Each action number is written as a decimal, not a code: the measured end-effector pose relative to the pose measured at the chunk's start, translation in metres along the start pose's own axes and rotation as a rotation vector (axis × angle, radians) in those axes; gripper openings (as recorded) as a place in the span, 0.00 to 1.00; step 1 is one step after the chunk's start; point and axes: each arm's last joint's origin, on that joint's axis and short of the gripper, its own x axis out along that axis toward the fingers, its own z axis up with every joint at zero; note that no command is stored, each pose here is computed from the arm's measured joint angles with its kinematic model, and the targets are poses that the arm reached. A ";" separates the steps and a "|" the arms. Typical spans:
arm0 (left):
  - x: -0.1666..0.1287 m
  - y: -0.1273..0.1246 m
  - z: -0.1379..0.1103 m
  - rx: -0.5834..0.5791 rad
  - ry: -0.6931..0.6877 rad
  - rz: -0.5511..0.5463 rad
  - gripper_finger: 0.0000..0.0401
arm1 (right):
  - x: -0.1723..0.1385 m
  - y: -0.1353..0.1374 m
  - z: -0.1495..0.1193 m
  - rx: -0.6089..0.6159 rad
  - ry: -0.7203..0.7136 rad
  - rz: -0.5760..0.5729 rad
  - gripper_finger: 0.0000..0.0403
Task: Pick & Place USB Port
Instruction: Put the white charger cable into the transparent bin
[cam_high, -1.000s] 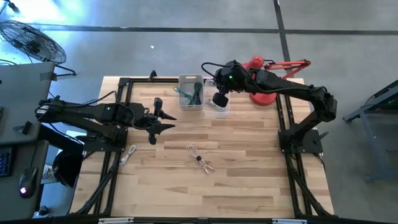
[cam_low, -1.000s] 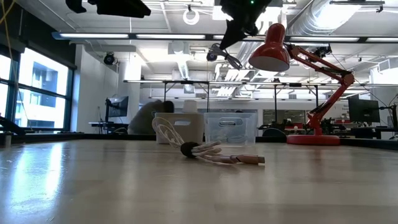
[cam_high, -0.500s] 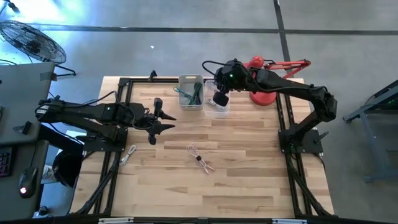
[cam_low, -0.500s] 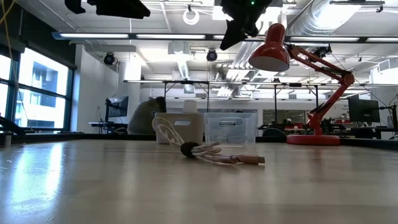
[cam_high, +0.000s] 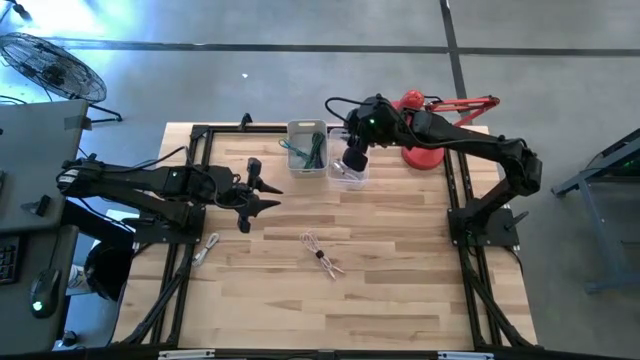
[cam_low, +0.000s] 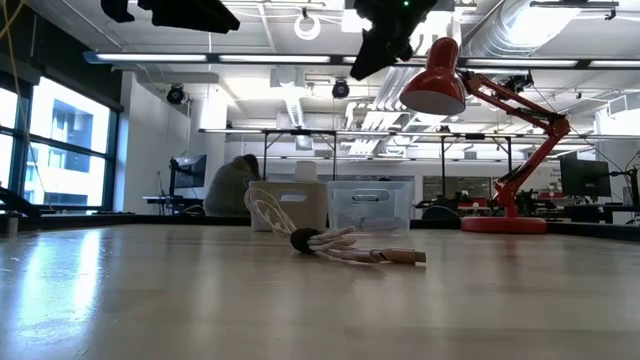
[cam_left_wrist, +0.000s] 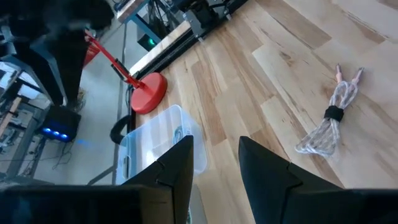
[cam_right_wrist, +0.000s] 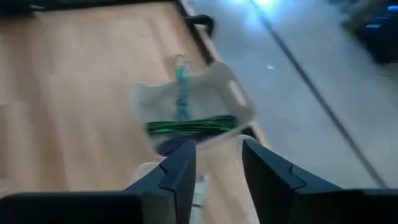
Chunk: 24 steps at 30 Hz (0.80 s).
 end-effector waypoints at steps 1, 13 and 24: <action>0.000 -0.001 -0.001 -0.007 0.005 -0.008 0.31 | 0.000 0.001 0.000 0.000 -0.004 0.048 0.31; -0.027 -0.012 -0.026 -0.281 0.223 -0.140 0.31 | -0.009 0.040 0.005 -0.102 -0.078 0.470 0.31; -0.038 -0.034 -0.057 -0.798 0.718 -0.200 0.31 | -0.019 0.074 0.005 -0.198 -0.103 0.550 0.31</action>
